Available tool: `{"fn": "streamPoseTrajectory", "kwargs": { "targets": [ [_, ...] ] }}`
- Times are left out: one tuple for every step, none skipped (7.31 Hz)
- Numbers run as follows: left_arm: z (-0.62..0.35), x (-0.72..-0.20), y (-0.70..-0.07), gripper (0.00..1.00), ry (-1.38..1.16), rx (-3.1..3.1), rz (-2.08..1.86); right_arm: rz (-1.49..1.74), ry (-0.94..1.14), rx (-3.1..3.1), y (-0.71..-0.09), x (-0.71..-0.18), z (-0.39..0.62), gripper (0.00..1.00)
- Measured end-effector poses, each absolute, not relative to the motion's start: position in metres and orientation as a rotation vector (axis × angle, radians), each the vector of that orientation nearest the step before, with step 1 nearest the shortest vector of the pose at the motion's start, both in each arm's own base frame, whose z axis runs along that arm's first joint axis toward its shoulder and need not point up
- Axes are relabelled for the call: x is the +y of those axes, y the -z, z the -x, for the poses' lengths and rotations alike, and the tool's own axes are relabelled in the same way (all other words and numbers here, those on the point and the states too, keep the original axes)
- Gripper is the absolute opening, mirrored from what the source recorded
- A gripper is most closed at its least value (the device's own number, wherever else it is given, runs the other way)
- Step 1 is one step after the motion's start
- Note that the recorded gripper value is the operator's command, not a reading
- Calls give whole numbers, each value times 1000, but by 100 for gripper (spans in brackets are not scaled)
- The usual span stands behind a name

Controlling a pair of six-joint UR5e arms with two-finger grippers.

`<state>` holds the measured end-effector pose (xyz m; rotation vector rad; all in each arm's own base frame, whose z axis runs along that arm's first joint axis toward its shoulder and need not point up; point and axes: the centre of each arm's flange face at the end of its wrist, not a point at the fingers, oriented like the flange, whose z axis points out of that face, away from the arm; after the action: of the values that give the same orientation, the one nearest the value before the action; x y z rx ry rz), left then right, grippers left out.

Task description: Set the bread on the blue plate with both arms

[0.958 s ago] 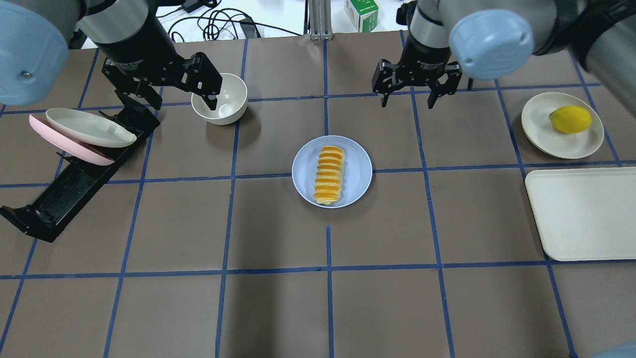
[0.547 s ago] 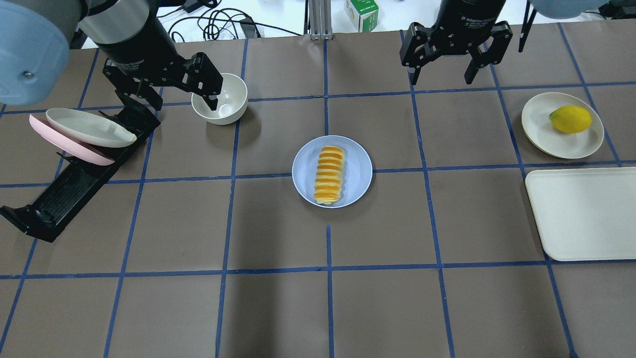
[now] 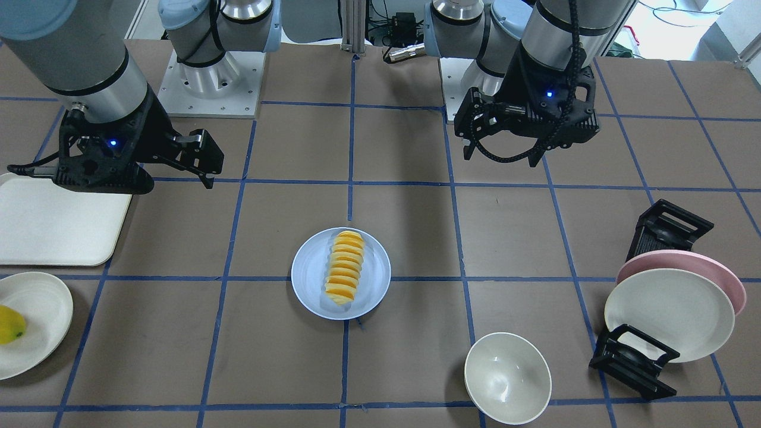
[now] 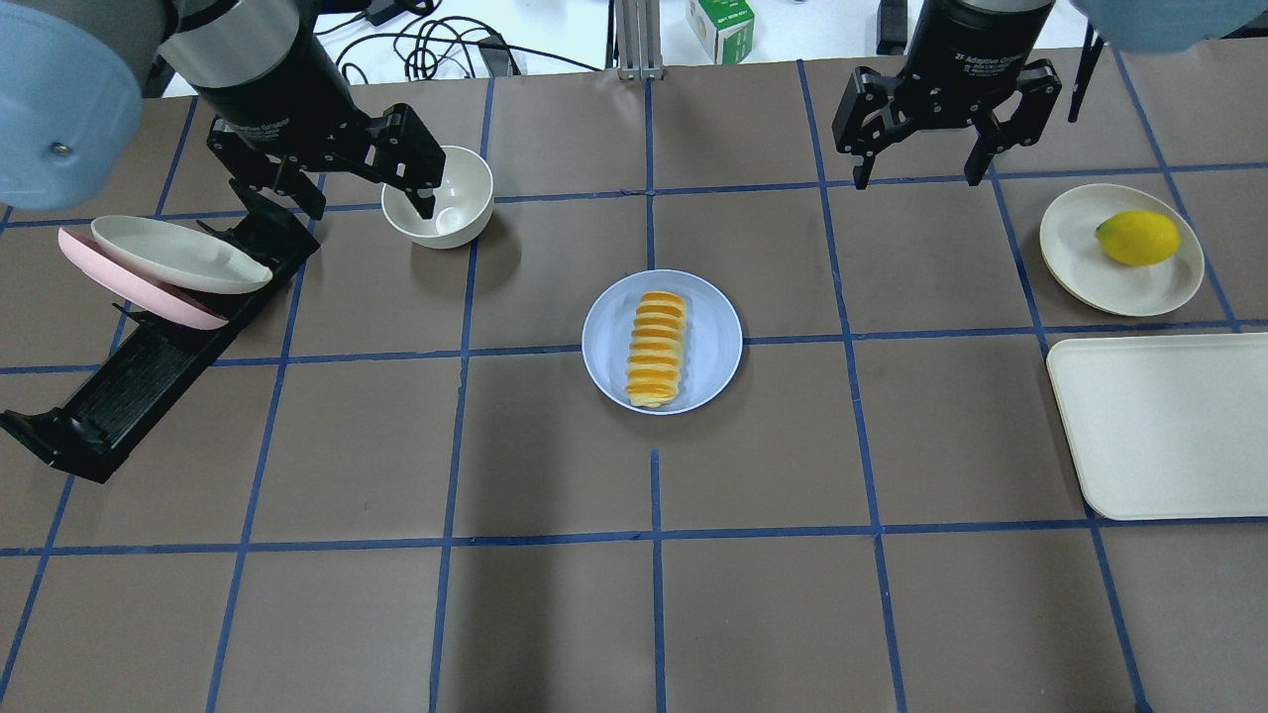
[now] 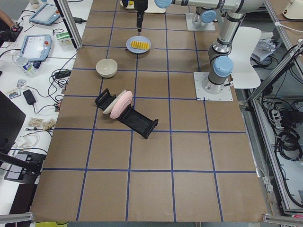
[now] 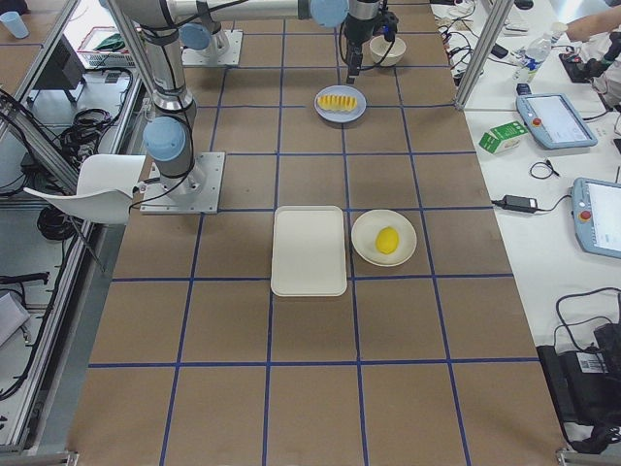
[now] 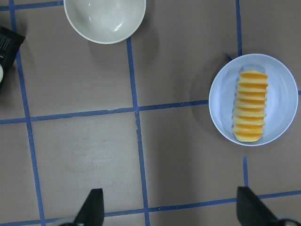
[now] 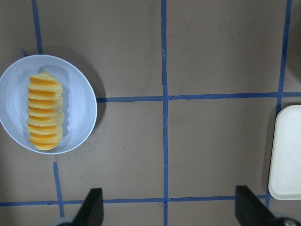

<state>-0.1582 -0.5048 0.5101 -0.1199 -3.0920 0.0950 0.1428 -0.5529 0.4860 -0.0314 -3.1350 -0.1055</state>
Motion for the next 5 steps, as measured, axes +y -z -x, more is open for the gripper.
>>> {"fn": "streamPoseTrajectory", "kwargs": {
  "targets": [
    [158, -505, -510, 100, -97, -3092, 120, 36, 82, -3138, -487, -554, -143, 100],
    [158, -505, -510, 100, -98, -3092, 120, 39, 67, -3143, -488, -555, -143, 100],
    [158, -505, -510, 100, -98, -3092, 120, 40, 55, -3147, -489, -556, -143, 100],
    [158, -505, -511, 100, -98, -3092, 120, 38, 38, -3151, -491, -556, -143, 100],
    [158, -504, -511, 100, -97, -3092, 120, 36, 22, -3152, -492, -557, -144, 100]
  ]
}}
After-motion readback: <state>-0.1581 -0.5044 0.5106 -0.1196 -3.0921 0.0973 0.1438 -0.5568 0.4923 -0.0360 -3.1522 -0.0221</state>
